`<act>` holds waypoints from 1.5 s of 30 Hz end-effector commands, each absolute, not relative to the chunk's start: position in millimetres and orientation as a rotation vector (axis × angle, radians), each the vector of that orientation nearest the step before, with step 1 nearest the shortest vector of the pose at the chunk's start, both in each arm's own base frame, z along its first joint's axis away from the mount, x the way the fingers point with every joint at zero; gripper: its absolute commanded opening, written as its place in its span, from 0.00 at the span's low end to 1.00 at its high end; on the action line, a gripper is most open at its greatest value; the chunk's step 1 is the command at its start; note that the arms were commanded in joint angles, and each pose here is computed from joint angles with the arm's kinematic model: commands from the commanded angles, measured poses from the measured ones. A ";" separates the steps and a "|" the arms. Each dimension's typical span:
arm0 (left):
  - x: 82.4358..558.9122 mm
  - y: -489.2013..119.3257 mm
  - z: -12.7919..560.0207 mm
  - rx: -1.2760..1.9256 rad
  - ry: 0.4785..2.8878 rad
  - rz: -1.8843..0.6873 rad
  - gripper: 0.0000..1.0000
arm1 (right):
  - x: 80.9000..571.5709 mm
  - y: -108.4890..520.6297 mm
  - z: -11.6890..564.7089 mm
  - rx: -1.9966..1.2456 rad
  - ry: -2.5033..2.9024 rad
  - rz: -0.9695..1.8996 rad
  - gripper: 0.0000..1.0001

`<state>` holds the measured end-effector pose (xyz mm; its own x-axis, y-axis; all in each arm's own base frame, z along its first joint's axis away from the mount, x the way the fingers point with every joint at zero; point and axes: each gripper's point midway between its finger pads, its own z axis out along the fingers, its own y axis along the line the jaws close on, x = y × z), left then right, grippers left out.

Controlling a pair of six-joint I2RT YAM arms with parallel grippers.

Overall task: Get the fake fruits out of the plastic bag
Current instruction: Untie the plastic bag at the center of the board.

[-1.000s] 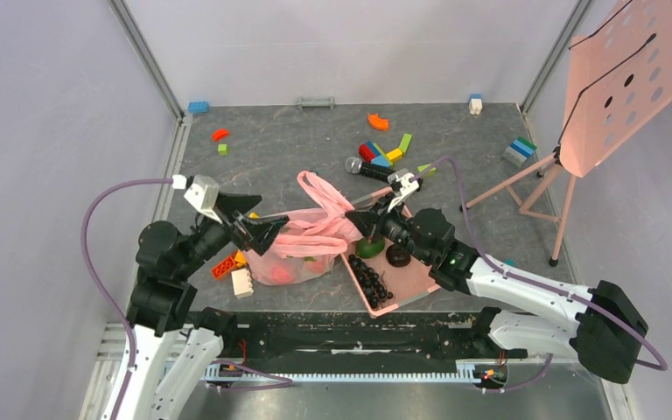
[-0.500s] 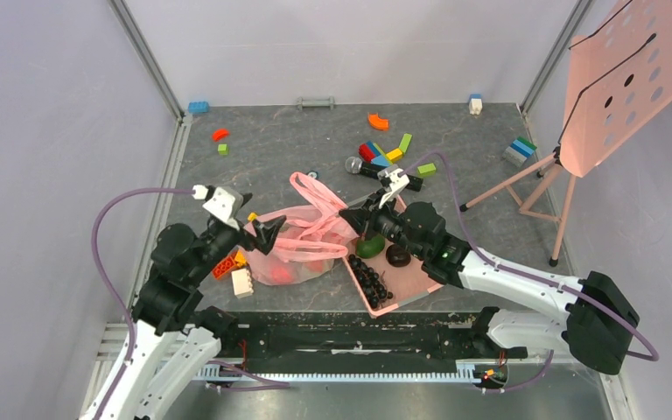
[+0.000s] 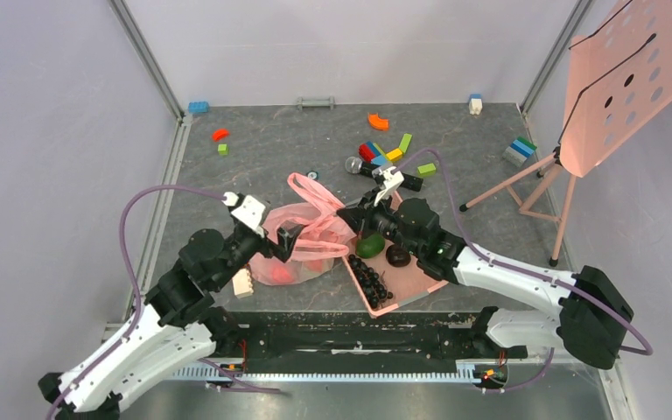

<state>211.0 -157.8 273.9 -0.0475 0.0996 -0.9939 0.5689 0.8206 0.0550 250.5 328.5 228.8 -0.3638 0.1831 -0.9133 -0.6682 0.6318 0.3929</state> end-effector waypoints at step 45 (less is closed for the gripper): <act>181.3 -183.0 247.6 0.753 1.320 0.283 1.00 | 247.4 362.4 295.3 -0.517 1.736 1.103 0.02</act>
